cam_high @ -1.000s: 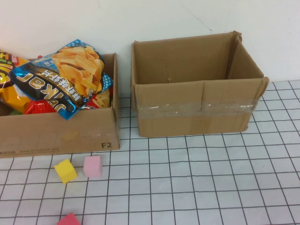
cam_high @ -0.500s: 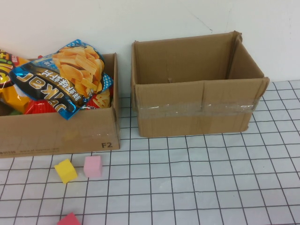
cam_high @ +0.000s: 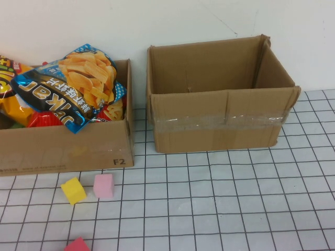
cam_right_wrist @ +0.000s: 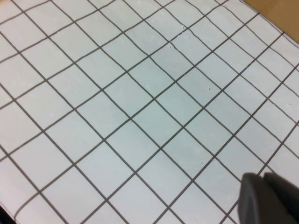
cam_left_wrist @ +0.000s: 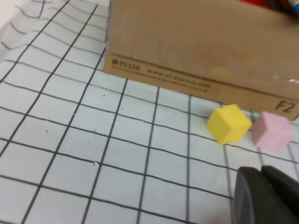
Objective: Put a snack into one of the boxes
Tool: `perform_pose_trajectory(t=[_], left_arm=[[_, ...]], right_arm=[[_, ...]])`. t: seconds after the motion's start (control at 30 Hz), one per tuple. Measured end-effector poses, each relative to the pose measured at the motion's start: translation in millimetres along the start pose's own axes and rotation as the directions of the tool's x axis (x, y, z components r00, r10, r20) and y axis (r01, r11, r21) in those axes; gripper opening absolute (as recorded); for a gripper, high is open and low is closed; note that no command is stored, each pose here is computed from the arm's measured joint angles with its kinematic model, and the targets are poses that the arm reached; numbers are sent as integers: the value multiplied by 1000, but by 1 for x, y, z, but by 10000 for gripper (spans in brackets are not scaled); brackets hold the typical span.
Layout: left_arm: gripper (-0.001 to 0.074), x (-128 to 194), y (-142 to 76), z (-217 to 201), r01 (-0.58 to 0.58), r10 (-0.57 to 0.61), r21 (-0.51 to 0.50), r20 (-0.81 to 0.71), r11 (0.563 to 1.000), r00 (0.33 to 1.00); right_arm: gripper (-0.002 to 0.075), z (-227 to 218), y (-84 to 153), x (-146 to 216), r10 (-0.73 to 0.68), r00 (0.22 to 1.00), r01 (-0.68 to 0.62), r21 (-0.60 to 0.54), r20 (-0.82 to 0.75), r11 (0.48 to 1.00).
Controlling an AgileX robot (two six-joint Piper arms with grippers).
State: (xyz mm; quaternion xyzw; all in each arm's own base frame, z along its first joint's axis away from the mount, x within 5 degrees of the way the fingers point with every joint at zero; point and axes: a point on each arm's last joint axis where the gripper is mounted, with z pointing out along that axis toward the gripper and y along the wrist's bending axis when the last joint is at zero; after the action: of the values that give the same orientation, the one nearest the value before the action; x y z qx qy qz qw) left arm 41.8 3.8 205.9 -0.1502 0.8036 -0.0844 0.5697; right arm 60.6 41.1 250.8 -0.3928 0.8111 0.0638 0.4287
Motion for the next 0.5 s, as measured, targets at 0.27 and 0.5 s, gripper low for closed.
perform_pose_trajectory(t=[0.27, 0.5], left_arm=[[-1, 23, 8, 21, -286, 285, -1, 86, 958, 955], [-1, 27, 5, 21, -269, 267, 52, 42, 962, 963]], right_arm=[[-1, 0, 0, 0, 0, 1000, 0, 0, 0, 1000], [-1, 0, 0, 0, 0, 1000, 0, 0, 0, 1000]])
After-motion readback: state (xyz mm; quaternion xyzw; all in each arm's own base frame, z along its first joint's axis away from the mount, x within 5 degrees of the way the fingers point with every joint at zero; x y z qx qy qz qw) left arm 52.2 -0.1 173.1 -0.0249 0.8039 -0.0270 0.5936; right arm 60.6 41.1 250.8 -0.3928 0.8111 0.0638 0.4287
